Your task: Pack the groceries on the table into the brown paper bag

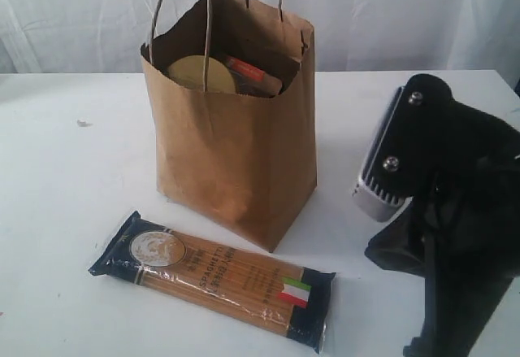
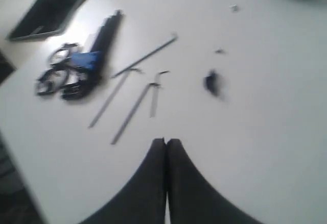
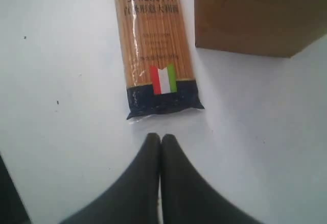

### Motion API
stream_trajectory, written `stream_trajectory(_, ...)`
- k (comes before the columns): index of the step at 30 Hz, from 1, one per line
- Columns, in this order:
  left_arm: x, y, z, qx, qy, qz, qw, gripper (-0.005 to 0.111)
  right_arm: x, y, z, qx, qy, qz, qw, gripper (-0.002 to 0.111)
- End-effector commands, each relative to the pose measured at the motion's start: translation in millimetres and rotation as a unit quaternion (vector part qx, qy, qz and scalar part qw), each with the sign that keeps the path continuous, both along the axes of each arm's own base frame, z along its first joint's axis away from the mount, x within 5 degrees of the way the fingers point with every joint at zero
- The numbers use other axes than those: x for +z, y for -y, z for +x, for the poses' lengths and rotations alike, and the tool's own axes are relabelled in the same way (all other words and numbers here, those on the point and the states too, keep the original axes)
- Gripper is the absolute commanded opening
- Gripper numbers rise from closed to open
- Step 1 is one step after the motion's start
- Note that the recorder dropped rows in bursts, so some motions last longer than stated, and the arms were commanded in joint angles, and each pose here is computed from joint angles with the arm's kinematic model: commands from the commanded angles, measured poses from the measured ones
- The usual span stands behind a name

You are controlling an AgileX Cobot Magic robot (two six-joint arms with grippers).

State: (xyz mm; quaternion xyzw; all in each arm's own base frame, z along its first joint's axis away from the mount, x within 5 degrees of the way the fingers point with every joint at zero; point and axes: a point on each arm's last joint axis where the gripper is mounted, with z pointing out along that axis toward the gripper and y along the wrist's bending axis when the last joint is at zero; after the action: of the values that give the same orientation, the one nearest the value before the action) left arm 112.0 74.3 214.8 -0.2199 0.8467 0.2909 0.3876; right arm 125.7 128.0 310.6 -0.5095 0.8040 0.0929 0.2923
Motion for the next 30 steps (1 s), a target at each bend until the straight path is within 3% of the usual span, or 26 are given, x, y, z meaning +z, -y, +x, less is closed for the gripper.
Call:
stream_trajectory(1,15,28,7,-0.152,0.121,-0.04,0.98,0.0,-8,-4,-6,0.012,-0.01,0.003,1.0,0.0)
stream_trajectory(4,34,43,-3,-0.211,0.223,-0.053,0.95,0.0,-19,-5,-10,0.023,-0.018,-0.007,1.0,0.0)
stream_trajectory(7,44,49,-23,-0.218,0.309,-0.064,0.924,0.0,-31,-5,-15,0.031,-0.028,-0.017,0.999,0.0)
stream_trajectory(13,34,52,-55,-0.21,0.382,-0.038,0.899,0.0,-43,-8,-13,0.03,-0.002,0.009,1.0,0.0)
stream_trajectory(16,21,49,-62,-0.186,0.387,-0.028,0.903,0.0,-46,-11,-10,0.027,0.018,0.028,0.999,0.0)
stream_trajectory(20,-4,35,-69,-0.102,0.338,-0.01,0.936,0.0,-51,-11,-9,0.024,0.033,0.042,0.998,0.0)
stream_trajectory(24,-21,34,-70,-0.041,0.34,-0.126,0.931,0.0,-59,-10,-10,0.029,0.038,0.039,0.998,0.0)
stream_trajectory(26,-18,40,-67,-0.084,0.339,-0.118,0.93,0.0,-64,-8,-11,0.034,0.036,0.029,0.998,0.0)
stream_trajectory(30,-4,54,-60,-0.221,0.346,-0.035,0.911,0.0,-80,-2,-16,0.037,0.023,0.006,0.999,0.0)
